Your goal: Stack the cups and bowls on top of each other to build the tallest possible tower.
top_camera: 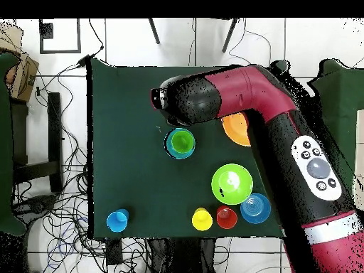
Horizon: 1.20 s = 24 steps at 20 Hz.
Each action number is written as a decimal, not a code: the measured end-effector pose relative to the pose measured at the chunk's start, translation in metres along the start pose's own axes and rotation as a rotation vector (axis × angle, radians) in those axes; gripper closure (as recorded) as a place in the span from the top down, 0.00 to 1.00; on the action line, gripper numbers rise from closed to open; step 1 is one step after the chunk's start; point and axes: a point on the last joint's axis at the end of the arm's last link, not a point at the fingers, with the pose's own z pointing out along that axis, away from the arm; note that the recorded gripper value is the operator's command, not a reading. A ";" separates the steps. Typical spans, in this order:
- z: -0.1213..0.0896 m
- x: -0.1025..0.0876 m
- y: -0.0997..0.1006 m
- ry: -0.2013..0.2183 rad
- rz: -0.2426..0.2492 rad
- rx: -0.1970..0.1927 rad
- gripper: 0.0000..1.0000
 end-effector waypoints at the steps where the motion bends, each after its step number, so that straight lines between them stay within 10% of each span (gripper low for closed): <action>1: 0.000 0.000 0.000 0.002 0.000 0.001 1.00; 11: 0.009 -0.008 0.028 0.078 -0.024 0.049 1.00; 24: 0.011 -0.015 0.042 0.080 -0.036 0.071 1.00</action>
